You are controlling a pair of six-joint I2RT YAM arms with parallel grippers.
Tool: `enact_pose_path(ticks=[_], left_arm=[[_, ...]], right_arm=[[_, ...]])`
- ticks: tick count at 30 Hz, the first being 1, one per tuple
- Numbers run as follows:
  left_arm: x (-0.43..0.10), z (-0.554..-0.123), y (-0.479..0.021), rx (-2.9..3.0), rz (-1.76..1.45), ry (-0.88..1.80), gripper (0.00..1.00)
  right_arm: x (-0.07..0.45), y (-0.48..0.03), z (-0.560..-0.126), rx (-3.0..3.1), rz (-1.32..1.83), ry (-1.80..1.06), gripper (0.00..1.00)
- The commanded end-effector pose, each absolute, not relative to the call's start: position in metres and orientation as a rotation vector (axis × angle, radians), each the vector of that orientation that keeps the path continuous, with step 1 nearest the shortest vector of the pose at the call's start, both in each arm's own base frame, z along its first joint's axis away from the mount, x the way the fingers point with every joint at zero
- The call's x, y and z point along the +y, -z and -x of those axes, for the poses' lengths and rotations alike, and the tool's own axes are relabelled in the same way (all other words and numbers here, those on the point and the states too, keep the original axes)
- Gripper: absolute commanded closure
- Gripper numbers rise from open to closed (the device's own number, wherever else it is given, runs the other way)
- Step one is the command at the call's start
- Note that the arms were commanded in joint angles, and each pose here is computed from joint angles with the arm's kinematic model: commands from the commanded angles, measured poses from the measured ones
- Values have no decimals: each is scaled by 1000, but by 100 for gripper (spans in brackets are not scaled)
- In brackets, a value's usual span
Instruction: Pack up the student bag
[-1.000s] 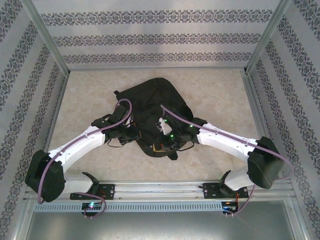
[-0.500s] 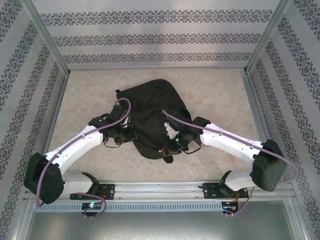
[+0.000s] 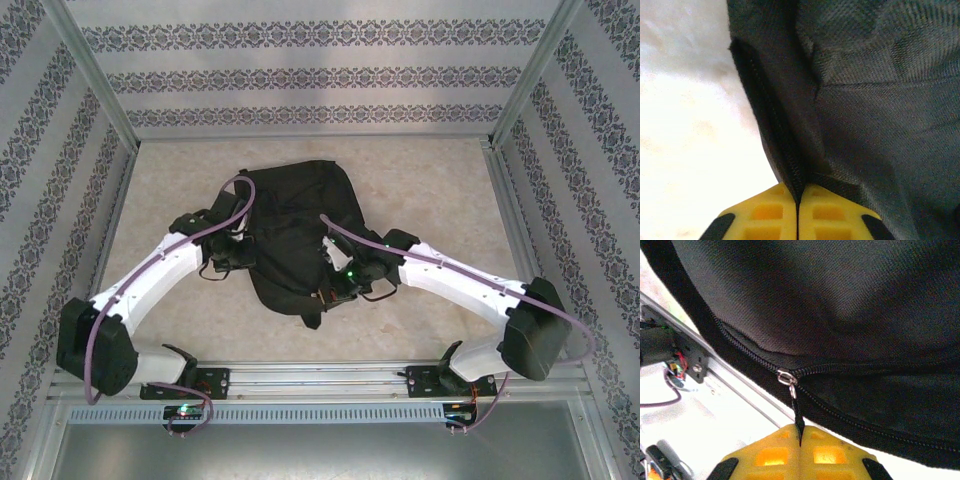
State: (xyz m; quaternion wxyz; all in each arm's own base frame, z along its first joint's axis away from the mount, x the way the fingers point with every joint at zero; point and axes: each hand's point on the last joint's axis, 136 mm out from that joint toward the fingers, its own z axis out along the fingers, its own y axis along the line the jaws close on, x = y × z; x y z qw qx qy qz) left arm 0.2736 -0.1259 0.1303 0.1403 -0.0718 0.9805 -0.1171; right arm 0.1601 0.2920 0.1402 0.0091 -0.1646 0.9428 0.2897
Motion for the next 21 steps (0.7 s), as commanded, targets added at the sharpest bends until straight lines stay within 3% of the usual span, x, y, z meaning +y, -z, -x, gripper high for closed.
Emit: enact_pose_path(ticks=[1, 4, 11, 21], left_arm=[[-109, -299, -158, 2732, 263, 264, 75], [-112, -282, -167, 2715, 398, 370, 61], [-121, -220, -154, 2749, 718, 564, 51], [-152, -219, -133, 2742, 829, 734, 47]], right_arm=[[321, -149, -165, 2906, 536, -1008, 100], [331, -147, -171, 2894, 513, -1036, 100], [340, -143, -178, 2880, 474, -1060, 100], [341, -137, -178, 2891, 456, -1068, 100]])
